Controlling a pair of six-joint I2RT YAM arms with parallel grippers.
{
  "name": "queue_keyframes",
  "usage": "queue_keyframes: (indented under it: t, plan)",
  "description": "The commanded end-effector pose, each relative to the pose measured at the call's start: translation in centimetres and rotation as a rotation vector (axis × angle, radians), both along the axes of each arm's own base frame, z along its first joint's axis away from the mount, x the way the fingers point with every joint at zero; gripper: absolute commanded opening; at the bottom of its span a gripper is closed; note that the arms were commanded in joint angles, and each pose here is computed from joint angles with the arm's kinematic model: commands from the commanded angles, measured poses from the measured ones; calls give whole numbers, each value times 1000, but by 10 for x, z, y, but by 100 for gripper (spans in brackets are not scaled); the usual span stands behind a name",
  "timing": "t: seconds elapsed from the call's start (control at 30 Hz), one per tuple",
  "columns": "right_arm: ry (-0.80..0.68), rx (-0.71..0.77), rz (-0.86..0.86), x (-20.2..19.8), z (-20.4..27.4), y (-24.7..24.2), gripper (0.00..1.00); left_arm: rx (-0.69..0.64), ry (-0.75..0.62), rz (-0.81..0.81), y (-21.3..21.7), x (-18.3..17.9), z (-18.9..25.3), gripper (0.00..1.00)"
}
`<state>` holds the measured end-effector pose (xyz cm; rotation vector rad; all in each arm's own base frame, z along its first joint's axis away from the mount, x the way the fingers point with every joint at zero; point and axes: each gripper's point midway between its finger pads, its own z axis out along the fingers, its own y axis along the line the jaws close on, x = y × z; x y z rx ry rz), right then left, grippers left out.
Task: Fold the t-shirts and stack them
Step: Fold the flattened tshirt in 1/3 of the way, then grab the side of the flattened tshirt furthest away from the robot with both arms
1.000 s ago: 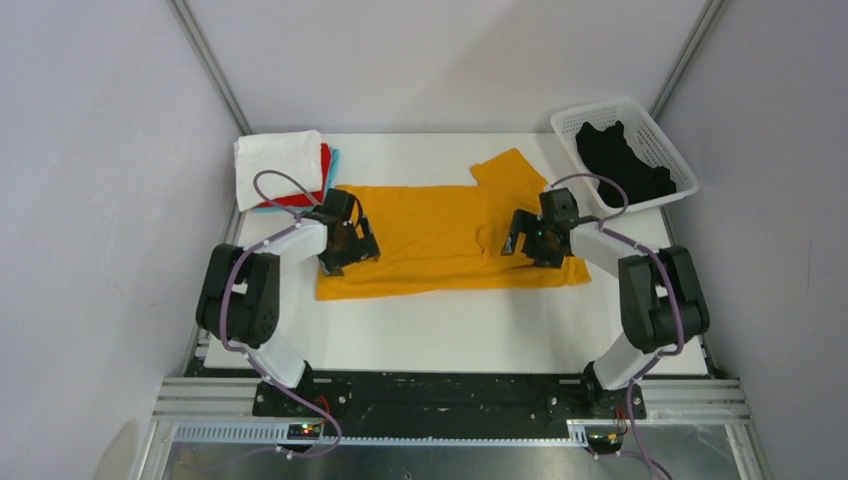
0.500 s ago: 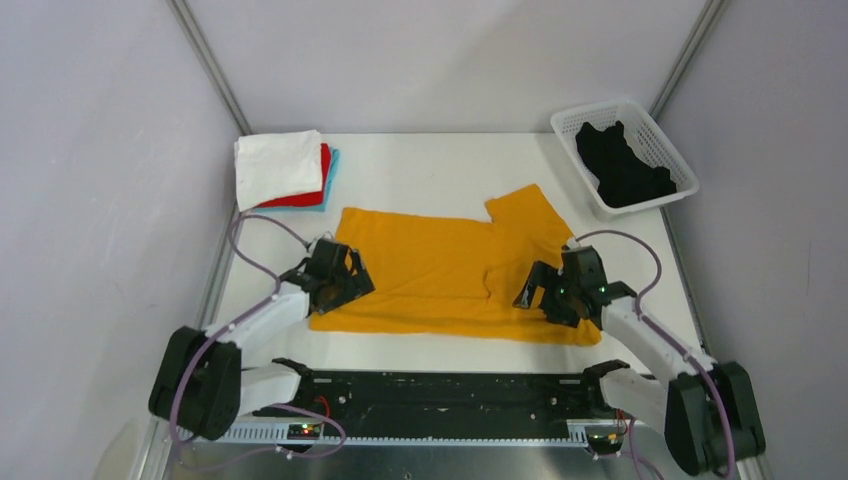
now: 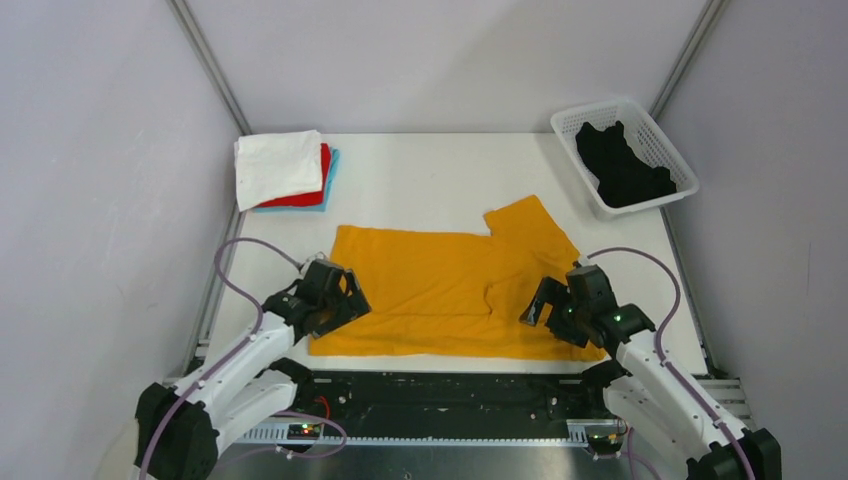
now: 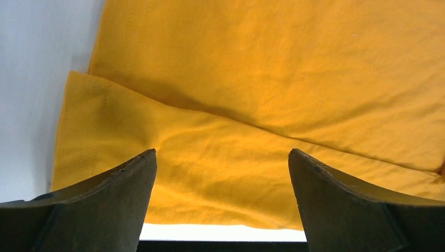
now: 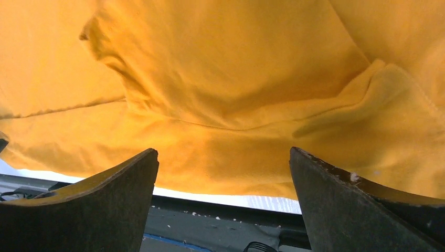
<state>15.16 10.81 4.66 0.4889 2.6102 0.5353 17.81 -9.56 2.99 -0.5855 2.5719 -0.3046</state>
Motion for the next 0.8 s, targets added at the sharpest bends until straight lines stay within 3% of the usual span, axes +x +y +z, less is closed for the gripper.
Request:
queue_keyframes:
  t: [0.0, 0.17, 0.33, 0.43, 0.47, 0.5, 0.6, 0.77]
  plan:
    - [-158, -47, 17, 39, 47, 0, 99, 21, -90, -15, -4, 26, 44, 100]
    - [-361, -99, -6, 107, 97, -3, 99, 126, -203, 56, 13, 86, 97, 100]
    - [-580, 24, -81, 192, 145, -12, 99, 206, -171, 144, 40, 160, 112, 100]
    - [-555, -15, -64, 238, 141, -15, 100, 203, -75, 111, 42, 198, 87, 100]
    - [-485, -30, -50, 246, 121, -14, 100, 192, -92, 110, 41, 214, 93, 100]
    - [-507, -38, -40, 259, 134, -15, 100, 208, -46, 119, 48, 224, 76, 100]
    - [-458, -31, -20, 279, 116, -13, 99, 180, -27, 125, 52, 256, 66, 100]
    - [-442, 17, -45, 293, 105, -17, 99, 174, 60, 124, 54, 278, 24, 97]
